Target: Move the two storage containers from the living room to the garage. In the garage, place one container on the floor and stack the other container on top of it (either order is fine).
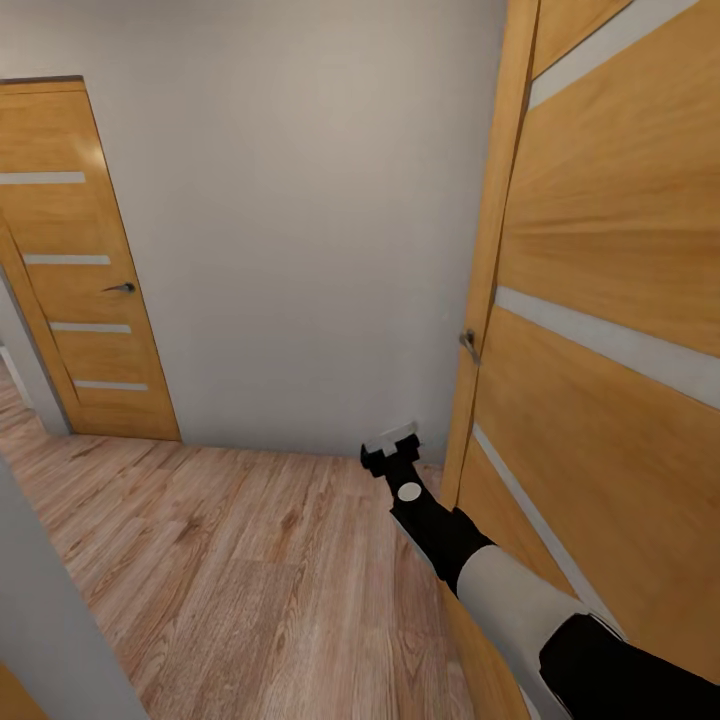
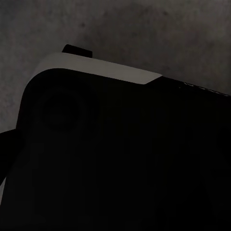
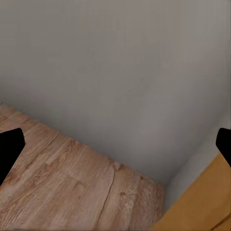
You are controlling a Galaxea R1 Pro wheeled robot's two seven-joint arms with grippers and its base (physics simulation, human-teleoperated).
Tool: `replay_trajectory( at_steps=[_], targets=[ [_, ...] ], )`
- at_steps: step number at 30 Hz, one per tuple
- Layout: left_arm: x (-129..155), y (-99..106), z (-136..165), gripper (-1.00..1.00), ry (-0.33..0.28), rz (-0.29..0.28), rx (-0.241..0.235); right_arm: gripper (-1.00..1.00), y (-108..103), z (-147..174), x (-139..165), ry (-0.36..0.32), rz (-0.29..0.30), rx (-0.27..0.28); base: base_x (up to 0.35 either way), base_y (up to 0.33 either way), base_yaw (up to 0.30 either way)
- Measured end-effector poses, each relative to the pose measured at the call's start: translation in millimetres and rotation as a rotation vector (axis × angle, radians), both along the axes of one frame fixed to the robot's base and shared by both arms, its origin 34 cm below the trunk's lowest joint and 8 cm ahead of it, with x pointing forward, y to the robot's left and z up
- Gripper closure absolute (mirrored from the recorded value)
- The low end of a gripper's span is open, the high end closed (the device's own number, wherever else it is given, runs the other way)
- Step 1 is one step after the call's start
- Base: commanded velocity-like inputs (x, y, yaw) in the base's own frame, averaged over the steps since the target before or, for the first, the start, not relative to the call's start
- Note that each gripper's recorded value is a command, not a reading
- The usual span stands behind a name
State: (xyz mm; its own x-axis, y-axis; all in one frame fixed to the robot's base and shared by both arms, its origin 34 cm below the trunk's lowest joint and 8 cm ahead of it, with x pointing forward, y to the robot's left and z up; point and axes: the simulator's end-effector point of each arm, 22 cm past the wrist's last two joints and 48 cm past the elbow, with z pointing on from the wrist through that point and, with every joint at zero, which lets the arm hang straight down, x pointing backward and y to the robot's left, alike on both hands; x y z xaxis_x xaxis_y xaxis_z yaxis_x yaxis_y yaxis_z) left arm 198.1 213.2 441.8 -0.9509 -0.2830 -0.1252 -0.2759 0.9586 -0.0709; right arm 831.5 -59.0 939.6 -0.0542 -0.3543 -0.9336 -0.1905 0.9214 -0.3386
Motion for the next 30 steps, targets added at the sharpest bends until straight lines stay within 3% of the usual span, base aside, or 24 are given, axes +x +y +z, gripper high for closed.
replay_trajectory(
  at_steps=[10, 30],
  targets=[
    [1, -1, 0, -1.00, -0.001, 0.005, -0.001, -1.00, -1, -10, -1, 0.043, 0.000, -0.022, 0.022, 0.000, 0.000],
    [0, 0, 0, -1.00, 0.000, 0.005, 0.000, -1.00, -6, -11, -1, 0.052, -0.023, -0.034, 0.041, 0.000, 0.000]
  ],
)
